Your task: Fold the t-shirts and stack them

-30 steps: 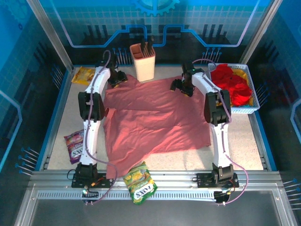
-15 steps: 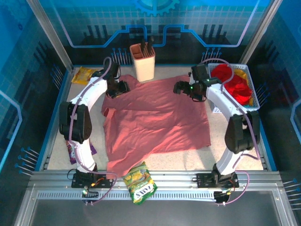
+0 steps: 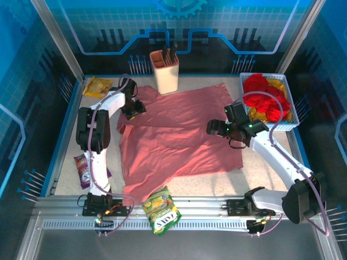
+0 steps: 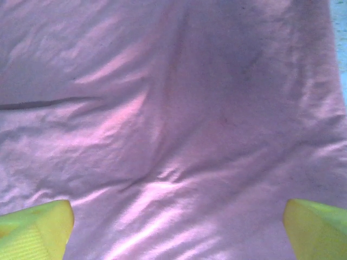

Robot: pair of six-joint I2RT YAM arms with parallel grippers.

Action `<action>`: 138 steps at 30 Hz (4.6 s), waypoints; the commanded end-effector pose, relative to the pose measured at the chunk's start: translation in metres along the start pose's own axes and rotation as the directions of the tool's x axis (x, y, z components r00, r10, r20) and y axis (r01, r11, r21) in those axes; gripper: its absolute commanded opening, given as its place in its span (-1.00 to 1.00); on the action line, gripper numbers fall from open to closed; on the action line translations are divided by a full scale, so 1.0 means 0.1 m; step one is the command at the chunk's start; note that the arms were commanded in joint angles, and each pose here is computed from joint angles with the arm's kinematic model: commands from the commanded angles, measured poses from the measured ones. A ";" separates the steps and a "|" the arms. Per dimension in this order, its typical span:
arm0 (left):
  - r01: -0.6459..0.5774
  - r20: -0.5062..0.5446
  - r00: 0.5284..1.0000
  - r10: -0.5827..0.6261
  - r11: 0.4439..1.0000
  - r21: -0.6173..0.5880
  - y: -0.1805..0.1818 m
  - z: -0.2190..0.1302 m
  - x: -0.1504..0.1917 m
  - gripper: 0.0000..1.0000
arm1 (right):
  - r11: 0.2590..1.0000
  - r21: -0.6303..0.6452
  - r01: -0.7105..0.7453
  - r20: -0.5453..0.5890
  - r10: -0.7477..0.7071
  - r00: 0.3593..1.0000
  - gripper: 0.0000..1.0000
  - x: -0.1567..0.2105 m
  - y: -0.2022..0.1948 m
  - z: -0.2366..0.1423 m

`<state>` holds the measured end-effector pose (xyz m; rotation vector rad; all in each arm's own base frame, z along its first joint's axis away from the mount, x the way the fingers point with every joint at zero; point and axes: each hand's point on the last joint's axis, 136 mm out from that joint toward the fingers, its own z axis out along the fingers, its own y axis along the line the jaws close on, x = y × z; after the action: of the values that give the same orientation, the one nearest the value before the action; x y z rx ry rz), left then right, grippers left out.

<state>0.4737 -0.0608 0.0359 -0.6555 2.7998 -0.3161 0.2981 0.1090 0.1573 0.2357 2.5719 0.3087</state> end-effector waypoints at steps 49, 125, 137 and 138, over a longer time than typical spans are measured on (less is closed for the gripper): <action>-0.120 0.206 0.973 0.102 0.989 0.080 -0.39 -1.51 -0.22 0.19 | 0.954 0.152 -0.260 -0.078 0.273 0.959 0.99 0.73 -0.86 0.09; -0.020 -0.182 0.982 -0.056 0.920 -0.391 1.44 -1.18 3.53 -1.00 | 0.876 0.232 -0.424 -0.168 0.465 0.869 1.00 1.17 -1.23 0.32; -0.122 -0.068 0.992 0.106 0.939 -0.320 1.04 -1.50 2.74 -1.00 | 0.835 0.151 -0.529 -0.254 0.550 0.795 0.73 1.36 -1.04 0.51; -0.136 -0.053 0.991 0.126 0.939 -0.315 1.01 -1.50 2.69 -1.00 | 0.830 0.140 -0.540 -0.253 0.558 0.791 0.71 1.34 -1.02 0.52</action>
<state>0.1460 -0.0795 0.0912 -0.6722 2.9484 0.1017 0.1989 0.0423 0.0237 0.9704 2.7774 0.3997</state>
